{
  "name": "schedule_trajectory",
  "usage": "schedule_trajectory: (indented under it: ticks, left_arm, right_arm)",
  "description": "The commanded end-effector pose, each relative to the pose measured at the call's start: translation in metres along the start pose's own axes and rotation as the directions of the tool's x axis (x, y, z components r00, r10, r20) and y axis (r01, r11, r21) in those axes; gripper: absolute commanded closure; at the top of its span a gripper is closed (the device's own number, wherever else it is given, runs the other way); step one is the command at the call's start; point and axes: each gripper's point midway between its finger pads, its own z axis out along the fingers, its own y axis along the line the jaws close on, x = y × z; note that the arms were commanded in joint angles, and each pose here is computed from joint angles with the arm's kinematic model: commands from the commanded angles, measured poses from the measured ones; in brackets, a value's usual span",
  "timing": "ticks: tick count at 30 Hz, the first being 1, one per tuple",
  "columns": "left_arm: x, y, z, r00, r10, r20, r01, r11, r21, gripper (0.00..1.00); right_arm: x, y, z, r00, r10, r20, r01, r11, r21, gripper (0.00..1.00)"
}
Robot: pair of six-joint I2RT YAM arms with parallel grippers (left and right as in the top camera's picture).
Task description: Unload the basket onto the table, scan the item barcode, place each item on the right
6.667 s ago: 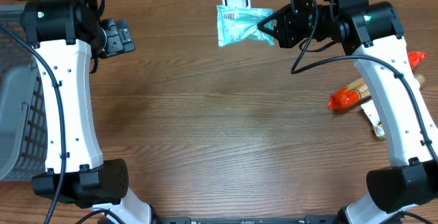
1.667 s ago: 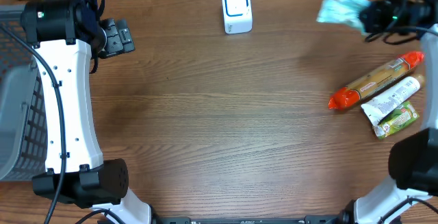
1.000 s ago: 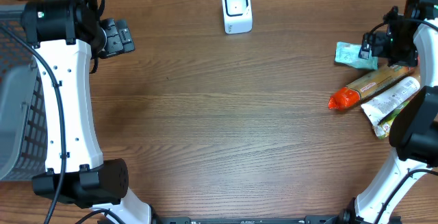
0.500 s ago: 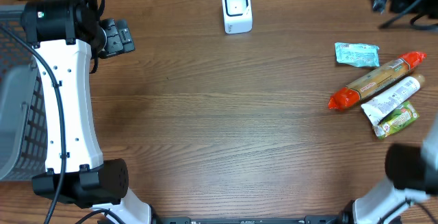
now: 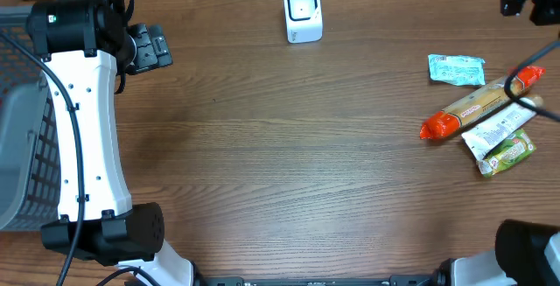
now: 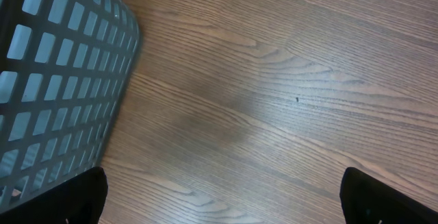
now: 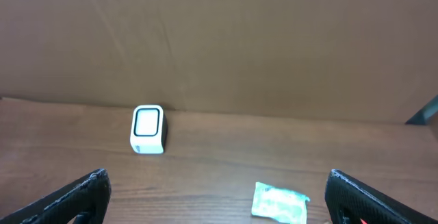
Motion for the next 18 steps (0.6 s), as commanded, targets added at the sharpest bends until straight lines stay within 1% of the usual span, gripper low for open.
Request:
schedule_trajectory:
  ticks: [1, 6, 12, 18]
  left_arm:
    - [-0.002, 0.003, -0.005, 1.000, -0.012, 0.018, 0.012, 1.000, -0.005, 0.01]
    - [-0.002, 0.003, -0.005, 1.000, -0.012, 0.018, 0.012, 1.000, -0.005, 0.01]
    - [-0.002, 0.003, -0.005, 1.000, -0.012, 0.018, 0.012, 1.000, -0.005, 0.01]
    - [-0.002, 0.003, -0.005, 1.000, -0.012, 0.018, 0.012, 1.000, -0.005, 0.01]
  right_arm:
    - [0.001, 0.000, 0.003, 1.000, 0.008, -0.004, -0.008, 1.000, -0.006, 0.00]
    - [-0.001, 0.001, -0.001, 1.000, 0.005, 0.004, -0.005, 1.000, -0.005, 0.00]
    - [-0.041, 0.004, -0.015, 0.984, -0.046, 0.173, 0.046, 0.999, 0.006, 0.00]
    - [-0.081, 0.019, -0.030, 0.935, -0.102, 0.339, 0.108, 0.994, 0.000, 0.00]
